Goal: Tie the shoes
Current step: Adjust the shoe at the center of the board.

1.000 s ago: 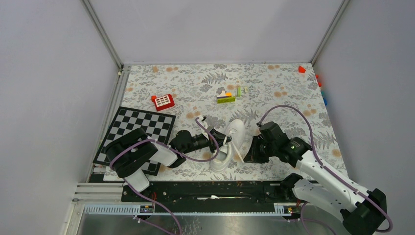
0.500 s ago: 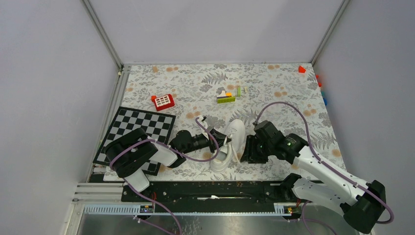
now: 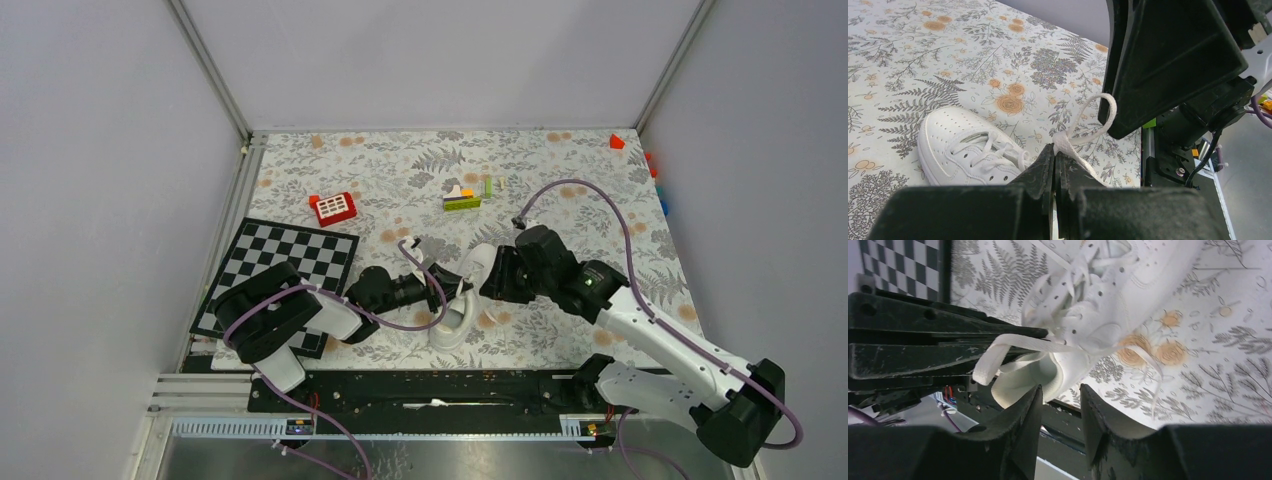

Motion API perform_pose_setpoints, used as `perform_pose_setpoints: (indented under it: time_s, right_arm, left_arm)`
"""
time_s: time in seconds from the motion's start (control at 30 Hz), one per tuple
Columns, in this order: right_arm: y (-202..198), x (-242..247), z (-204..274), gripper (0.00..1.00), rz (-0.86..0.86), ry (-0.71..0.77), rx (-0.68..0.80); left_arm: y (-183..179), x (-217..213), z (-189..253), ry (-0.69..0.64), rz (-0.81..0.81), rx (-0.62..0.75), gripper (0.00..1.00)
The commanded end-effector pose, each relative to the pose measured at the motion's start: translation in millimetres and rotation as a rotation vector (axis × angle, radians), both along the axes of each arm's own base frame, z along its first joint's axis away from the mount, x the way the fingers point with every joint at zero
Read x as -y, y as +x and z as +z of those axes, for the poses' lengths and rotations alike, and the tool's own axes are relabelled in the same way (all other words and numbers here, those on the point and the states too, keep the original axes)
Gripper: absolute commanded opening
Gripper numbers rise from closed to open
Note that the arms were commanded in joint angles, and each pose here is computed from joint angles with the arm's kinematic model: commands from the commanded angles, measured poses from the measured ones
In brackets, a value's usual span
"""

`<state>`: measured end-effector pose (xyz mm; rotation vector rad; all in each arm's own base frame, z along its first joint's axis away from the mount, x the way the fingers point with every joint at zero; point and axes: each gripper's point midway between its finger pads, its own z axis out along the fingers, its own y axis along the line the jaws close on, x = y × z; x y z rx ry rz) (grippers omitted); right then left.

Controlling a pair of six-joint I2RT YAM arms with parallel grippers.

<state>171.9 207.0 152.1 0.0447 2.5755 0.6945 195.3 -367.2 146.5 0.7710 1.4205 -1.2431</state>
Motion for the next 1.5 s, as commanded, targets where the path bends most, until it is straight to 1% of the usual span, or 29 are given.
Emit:
perform_pose_setpoints:
  time_s: [0.0, 0.07, 0.17, 0.2, 0.33, 0.47, 0.6, 0.63, 0.67, 0.77, 0.83, 0.9, 1.03, 1.2, 1.47]
  right_arm:
    - [5.8, -22.2, 9.1, 0.40, 0.018, 0.132, 0.099]
    - [-1.7, -27.0, -1.0, 0.43, 0.013, 0.154, 0.072]
    - [-15.1, -35.1, -17.2, 0.58, 0.012, 0.149, 0.021]
    - [-19.1, -37.1, -22.4, 0.60, 0.014, 0.140, 0.007]
    - [-26.6, -47.6, -35.1, 0.61, 0.000, 0.148, -0.034]
    - [-20.2, -51.7, -45.6, 0.61, -0.053, 0.153, -0.038]
    - [-16.1, -51.5, -63.5, 0.54, -0.099, 0.129, -0.062]
    - [-14.8, -52.2, -66.3, 0.50, -0.102, 0.124, -0.063]
    - [-13.6, -52.7, -68.7, 0.46, -0.102, 0.117, -0.062]
    - [-11.9, -47.3, -72.6, 0.22, -0.104, 0.075, -0.053]
    - [-8.7, -41.4, -67.9, 0.10, -0.103, 0.056, -0.016]
    - [-7.3, -33.6, -62.3, 0.01, -0.067, 0.019, 0.027]
    - [-7.3, -15.9, -57.7, 0.00, 0.039, -0.101, 0.063]
    - [-8.8, -10.7, -59.5, 0.00, 0.181, -0.119, 0.026]
    - [7.3, -2.2, -47.2, 0.00, 0.279, -0.243, 0.058]
  left_arm:
    - [3.9, -5.9, 33.9, -0.101, 0.034, 0.056, 0.00]
    - [4.5, -6.8, 34.7, -0.102, 0.039, 0.058, 0.00]
    - [4.3, -6.6, 35.1, -0.100, 0.038, 0.060, 0.00]
    - [4.7, -6.5, 35.7, -0.102, 0.039, 0.061, 0.00]
    - [4.9, -5.0, 34.8, -0.100, 0.034, 0.058, 0.00]
    - [3.7, -4.8, 34.5, -0.100, 0.029, 0.056, 0.00]
    - [3.7, -4.7, 33.7, -0.098, 0.028, 0.055, 0.00]
    - [4.0, -4.8, 33.2, -0.097, 0.028, 0.055, 0.00]
    - [3.7, -4.6, 33.0, -0.097, 0.027, 0.053, 0.00]
    - [3.4, -5.0, 33.6, -0.098, 0.027, 0.054, 0.00]
    - [3.2, -6.0, 34.1, -0.099, 0.030, 0.055, 0.00]
    - [2.0, -7.0, 35.2, -0.101, 0.030, 0.057, 0.00]
    - [0.9, -8.8, 35.4, -0.103, 0.030, 0.054, 0.00]
    - [-2.1, -9.0, 34.5, -0.107, 0.022, 0.030, 0.00]
    - [-4.7, -9.4, 34.0, -0.110, 0.024, 0.021, 0.00]
